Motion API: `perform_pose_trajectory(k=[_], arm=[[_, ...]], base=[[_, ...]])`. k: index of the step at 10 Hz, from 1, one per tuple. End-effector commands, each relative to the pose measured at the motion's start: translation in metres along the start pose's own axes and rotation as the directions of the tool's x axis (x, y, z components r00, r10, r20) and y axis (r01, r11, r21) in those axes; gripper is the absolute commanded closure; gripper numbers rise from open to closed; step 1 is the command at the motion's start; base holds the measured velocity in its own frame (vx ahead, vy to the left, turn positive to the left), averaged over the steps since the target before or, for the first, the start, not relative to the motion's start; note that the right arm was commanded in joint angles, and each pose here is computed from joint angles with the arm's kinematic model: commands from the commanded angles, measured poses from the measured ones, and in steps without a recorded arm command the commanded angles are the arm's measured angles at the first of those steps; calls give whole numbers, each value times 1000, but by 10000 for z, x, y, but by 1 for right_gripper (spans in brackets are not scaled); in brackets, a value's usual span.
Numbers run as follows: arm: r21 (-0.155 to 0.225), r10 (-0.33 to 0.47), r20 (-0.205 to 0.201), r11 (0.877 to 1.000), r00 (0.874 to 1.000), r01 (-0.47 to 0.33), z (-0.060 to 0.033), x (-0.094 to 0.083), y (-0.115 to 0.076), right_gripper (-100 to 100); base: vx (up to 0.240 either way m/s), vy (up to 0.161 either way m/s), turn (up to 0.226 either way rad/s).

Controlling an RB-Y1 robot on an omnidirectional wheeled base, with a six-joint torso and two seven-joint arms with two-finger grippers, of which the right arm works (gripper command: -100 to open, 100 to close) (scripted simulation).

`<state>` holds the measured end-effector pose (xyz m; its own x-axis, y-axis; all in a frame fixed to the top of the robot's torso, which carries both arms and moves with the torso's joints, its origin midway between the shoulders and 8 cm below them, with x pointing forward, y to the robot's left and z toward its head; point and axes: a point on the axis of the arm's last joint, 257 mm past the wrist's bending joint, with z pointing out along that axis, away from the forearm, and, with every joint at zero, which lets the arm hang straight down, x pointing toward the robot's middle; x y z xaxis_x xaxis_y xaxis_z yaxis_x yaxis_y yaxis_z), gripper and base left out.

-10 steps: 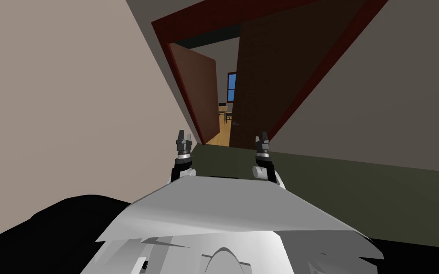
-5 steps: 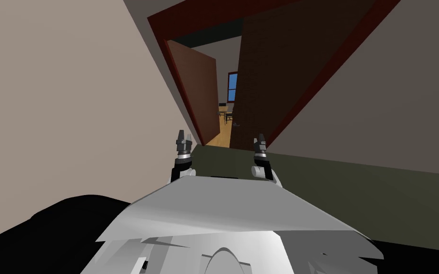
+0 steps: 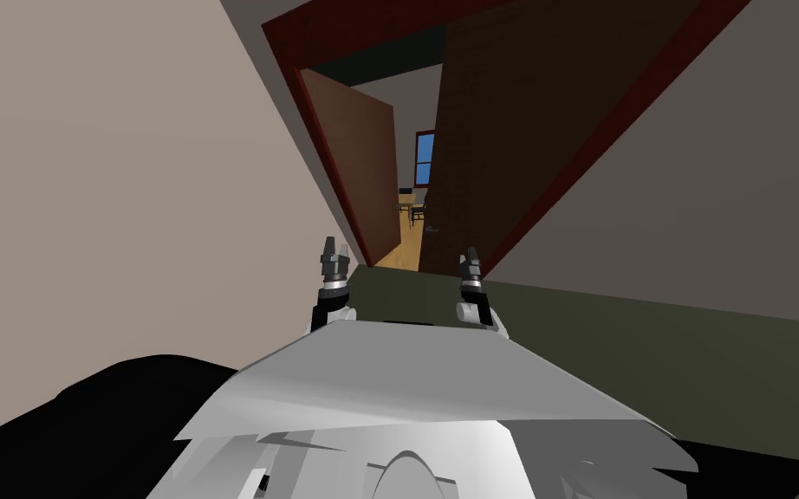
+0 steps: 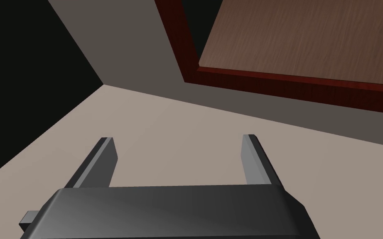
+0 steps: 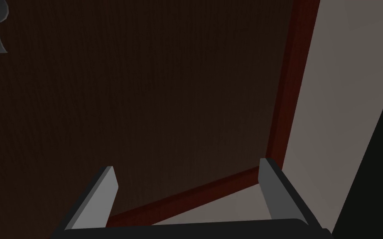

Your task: Push the door open

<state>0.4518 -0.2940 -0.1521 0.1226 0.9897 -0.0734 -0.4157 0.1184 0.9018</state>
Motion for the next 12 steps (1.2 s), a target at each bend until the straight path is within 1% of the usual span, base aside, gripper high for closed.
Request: perform_pose_trajectory(k=[1, 6, 12], arm=[[19, 2, 1, 1000, 1000, -2, -8, 0, -127, -100], [77, 7, 4, 997, 1000, -7, -50, -11, -503, -100], [146, 14, 11, 989, 1000, -16, -127, -21, -924, -100]], base=[[104, 21, 4], [102, 10, 7], [99, 12, 7]])
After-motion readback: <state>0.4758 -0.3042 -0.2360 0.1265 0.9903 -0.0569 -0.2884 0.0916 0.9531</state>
